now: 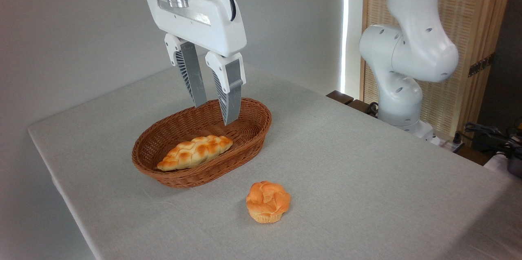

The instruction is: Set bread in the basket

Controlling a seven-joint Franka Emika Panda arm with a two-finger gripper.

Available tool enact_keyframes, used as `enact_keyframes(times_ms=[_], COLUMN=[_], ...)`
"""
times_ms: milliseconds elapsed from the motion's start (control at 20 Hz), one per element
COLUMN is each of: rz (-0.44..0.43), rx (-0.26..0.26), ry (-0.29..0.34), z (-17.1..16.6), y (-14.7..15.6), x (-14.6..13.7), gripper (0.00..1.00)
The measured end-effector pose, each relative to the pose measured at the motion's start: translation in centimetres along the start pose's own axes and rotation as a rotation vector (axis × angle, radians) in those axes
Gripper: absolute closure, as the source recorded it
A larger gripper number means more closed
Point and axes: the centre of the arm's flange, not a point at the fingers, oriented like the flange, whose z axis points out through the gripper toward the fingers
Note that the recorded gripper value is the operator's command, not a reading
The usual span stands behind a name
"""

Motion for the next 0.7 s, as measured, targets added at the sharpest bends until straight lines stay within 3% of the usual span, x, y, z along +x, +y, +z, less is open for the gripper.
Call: enact_keyframes(times_ms=[700], rz=[0.0], rx=[-0.002], ry=[-0.002], z=[0.17], y=[-0.05], x=[0.07], gripper=[0.0])
